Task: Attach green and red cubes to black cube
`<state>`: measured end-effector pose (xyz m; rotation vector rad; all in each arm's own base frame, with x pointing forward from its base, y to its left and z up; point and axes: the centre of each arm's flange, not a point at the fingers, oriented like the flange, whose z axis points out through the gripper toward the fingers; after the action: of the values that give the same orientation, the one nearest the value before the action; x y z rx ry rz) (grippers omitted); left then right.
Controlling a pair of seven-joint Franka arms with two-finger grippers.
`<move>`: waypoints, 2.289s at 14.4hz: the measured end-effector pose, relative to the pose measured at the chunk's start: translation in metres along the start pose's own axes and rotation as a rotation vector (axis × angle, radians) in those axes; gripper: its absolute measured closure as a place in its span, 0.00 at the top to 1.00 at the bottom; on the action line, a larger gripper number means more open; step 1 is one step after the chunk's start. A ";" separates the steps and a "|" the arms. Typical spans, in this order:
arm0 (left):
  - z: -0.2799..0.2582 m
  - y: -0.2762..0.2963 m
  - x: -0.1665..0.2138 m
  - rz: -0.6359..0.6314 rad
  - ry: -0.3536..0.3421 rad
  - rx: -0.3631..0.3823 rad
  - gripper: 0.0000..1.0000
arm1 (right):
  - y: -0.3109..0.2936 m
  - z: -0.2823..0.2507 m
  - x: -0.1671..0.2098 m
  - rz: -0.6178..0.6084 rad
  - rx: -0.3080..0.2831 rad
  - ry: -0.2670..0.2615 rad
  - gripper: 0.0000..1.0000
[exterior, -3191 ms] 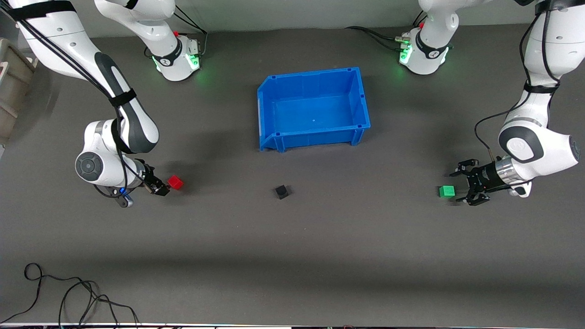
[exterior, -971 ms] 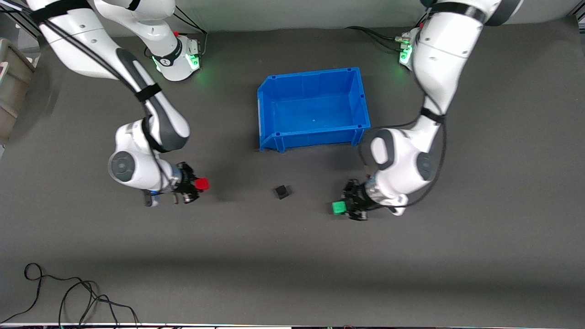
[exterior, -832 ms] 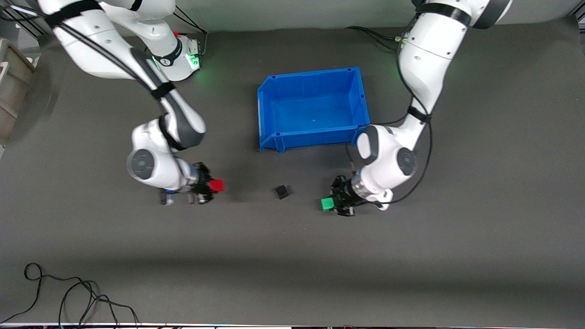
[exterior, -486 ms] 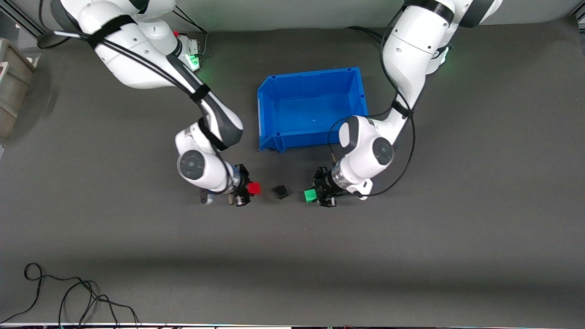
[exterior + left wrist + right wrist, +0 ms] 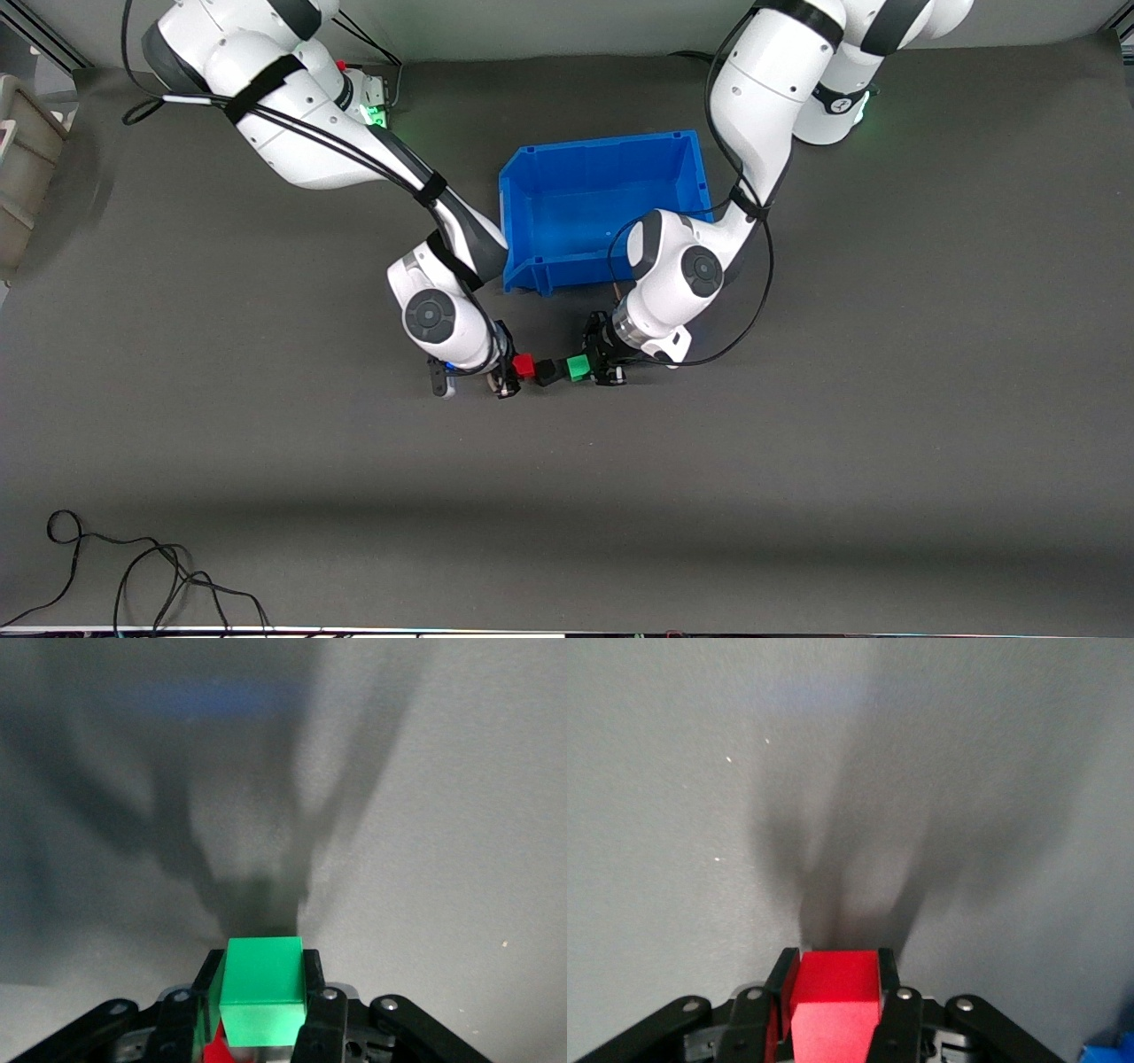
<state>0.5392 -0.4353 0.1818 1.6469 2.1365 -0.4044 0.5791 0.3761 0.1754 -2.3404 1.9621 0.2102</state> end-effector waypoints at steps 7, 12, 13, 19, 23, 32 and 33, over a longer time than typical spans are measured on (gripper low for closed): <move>0.004 -0.004 -0.004 0.010 0.000 -0.003 0.37 | -0.004 -0.001 -0.003 -0.008 0.021 0.008 0.39; 0.004 -0.006 -0.016 0.054 -0.002 -0.009 0.37 | -0.010 -0.007 -0.003 0.038 0.050 -0.002 0.39; 0.005 -0.007 -0.018 0.058 -0.004 -0.010 0.37 | -0.010 -0.007 -0.004 0.047 0.054 -0.003 0.39; 0.013 0.000 -0.010 0.052 0.009 -0.016 0.37 | -0.009 -0.005 -0.009 0.044 0.058 -0.005 0.39; 0.011 0.005 -0.015 0.054 -0.002 -0.027 0.37 | -0.006 -0.004 -0.017 0.035 0.059 -0.008 0.62; 0.011 0.011 -0.015 0.095 0.015 -0.040 0.50 | -0.032 -0.143 0.029 0.067 0.207 -0.002 1.00; 0.008 0.018 -0.010 0.095 0.021 -0.046 0.59 | -0.028 -0.160 0.046 0.052 0.204 0.016 1.00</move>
<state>0.5600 -0.4431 0.1797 1.7252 2.0576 -0.3080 0.6226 0.3121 0.3259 -2.1721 1.9507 -0.0052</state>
